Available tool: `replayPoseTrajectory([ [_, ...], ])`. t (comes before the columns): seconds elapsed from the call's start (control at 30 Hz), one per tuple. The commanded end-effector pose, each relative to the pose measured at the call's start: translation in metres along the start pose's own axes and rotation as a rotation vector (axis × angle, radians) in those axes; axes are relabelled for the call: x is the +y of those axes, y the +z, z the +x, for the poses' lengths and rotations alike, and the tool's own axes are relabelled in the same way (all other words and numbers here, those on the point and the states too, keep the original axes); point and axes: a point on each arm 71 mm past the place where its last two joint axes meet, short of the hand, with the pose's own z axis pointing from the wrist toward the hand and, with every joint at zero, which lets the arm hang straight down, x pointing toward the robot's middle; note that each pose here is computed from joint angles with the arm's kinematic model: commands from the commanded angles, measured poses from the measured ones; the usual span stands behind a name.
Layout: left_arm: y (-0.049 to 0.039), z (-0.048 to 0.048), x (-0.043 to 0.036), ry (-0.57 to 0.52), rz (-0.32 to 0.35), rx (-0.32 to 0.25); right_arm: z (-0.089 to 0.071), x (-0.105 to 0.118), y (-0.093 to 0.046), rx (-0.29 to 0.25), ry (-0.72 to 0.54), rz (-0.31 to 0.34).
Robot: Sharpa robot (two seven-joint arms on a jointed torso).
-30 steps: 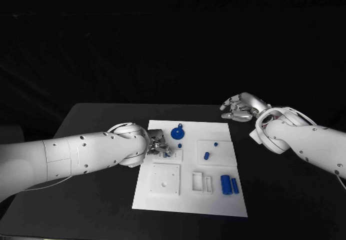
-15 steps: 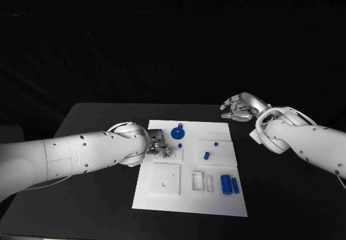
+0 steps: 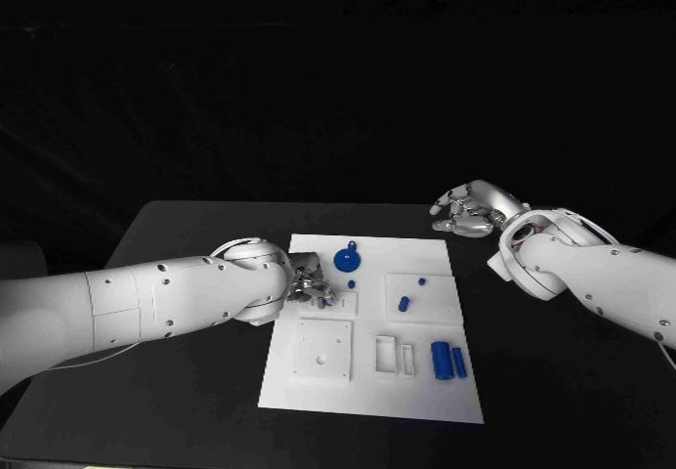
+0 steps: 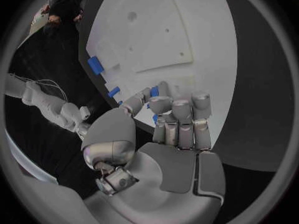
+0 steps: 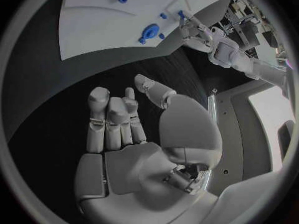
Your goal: Assemble the parts on the task board
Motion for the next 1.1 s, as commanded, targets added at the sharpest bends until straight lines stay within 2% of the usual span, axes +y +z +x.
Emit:
replayPoseTrajectory([
  [0.03,0.0003,0.0062,-0.0030,0.016,0.009,0.045,0.0007,0.0014,0.0001,0.008,0.001,-0.009],
  [1.1,0.0035,0.0060,-0.0064,0.019,0.013,0.051,0.0015,0.0027,0.0000,0.013,0.002,-0.012],
])
